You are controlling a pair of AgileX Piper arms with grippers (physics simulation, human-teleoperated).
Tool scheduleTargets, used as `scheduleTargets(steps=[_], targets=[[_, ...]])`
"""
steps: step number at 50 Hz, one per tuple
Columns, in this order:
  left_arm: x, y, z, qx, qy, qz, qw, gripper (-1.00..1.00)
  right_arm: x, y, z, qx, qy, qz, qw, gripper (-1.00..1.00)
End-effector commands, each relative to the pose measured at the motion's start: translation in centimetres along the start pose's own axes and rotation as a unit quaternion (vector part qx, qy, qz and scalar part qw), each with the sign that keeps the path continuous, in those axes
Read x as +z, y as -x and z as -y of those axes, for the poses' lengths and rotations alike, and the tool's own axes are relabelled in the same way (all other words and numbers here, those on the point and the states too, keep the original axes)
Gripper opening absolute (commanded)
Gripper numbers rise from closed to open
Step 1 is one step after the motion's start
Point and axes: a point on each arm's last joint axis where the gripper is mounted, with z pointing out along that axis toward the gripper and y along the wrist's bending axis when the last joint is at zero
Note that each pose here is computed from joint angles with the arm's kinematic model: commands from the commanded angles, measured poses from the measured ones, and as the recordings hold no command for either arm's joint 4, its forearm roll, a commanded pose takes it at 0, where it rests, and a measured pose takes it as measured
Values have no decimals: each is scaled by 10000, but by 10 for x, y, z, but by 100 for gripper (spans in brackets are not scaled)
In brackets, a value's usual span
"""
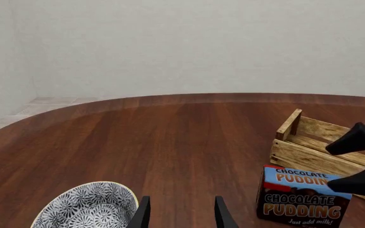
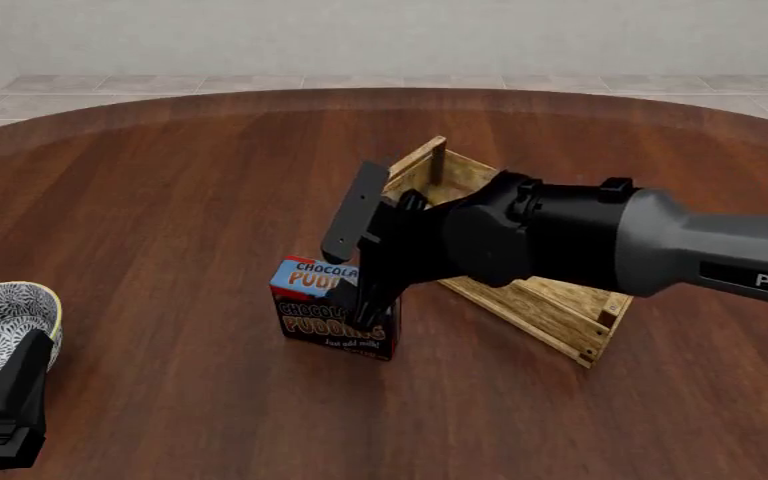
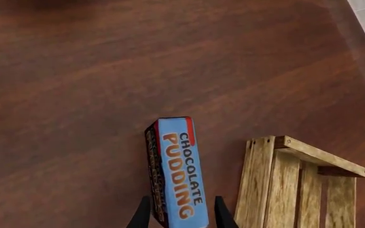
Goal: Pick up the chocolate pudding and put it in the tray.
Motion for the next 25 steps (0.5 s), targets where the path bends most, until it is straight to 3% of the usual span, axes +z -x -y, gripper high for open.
scheduleTargets(steps=[1,25], targets=[[0,0,0,0,-1,0,10000,100,4,-1,1,49,-11,-14,10000,100],[0,0,0,2,-1,1,10000,100,11,-5,5,139,-33,-65,9999,100]])
